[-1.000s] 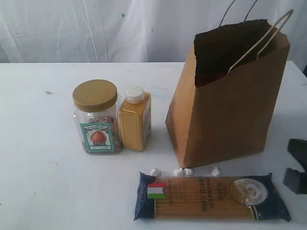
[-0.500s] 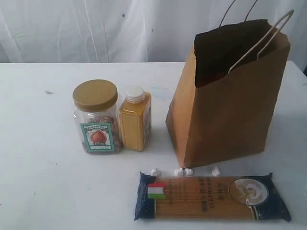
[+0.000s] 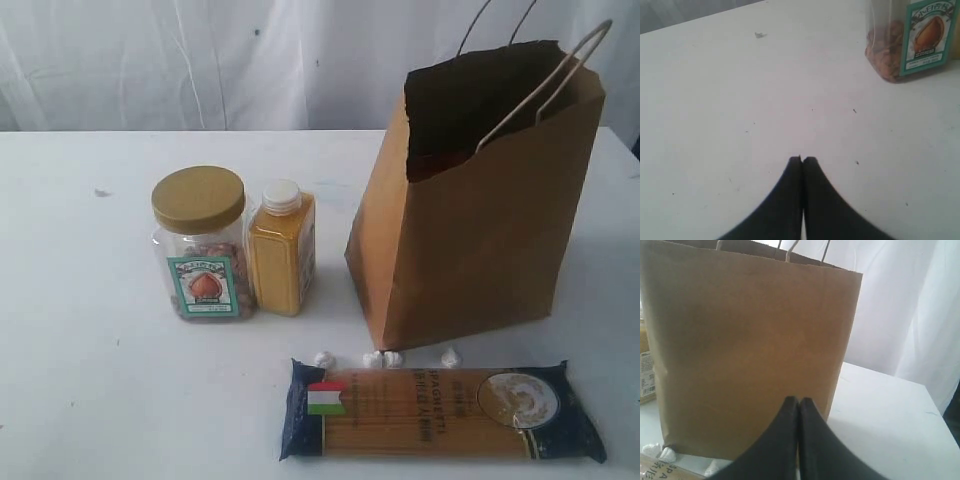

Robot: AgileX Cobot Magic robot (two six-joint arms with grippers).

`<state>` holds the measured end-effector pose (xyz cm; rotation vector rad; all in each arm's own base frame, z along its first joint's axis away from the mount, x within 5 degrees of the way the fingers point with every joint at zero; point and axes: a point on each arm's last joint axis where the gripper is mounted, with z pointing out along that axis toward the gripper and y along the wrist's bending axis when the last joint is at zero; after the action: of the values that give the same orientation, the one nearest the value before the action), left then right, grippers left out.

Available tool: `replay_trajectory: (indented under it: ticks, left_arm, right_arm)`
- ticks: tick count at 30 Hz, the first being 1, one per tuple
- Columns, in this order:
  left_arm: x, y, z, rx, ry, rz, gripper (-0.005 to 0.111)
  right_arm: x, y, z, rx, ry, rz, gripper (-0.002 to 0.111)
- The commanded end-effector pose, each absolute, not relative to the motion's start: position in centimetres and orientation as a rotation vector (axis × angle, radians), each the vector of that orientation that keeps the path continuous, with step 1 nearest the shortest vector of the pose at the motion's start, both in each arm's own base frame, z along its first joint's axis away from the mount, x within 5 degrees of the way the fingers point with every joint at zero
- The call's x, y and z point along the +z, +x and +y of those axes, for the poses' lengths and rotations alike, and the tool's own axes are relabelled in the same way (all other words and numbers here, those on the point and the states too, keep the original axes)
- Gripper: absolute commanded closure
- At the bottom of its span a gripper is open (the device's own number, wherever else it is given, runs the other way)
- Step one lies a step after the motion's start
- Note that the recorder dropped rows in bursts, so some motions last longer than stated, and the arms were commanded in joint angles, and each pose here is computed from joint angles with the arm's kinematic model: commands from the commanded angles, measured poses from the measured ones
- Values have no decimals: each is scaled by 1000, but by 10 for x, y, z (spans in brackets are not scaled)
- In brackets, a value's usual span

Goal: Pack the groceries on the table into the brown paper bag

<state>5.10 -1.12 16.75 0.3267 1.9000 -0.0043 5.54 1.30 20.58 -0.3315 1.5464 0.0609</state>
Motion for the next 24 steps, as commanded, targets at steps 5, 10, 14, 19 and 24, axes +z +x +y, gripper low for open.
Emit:
replay_trajectory:
  ticks: [5,10,14,19,24]
  left_arm:
    - [167,51,-11,-12,319,1900,107]
    - [167,51,-11,-11,318,1897,107]
    - [167,51,-11,-11,319,1899,107]
    - [167,51,-11,-11,319,1899,107]
    - [167,51,-11,-11,319,1899,107]
  right_arm:
    - [205,55,13,66,-321,1544,108]
    - [206,56,7,-10,-239,1550,108]
    - [206,57,0,-108,-142,1563,108]
    - [206,56,-3,-148,-103,1567,108]
    - [203,56,-3,-104,-59,1593,108]
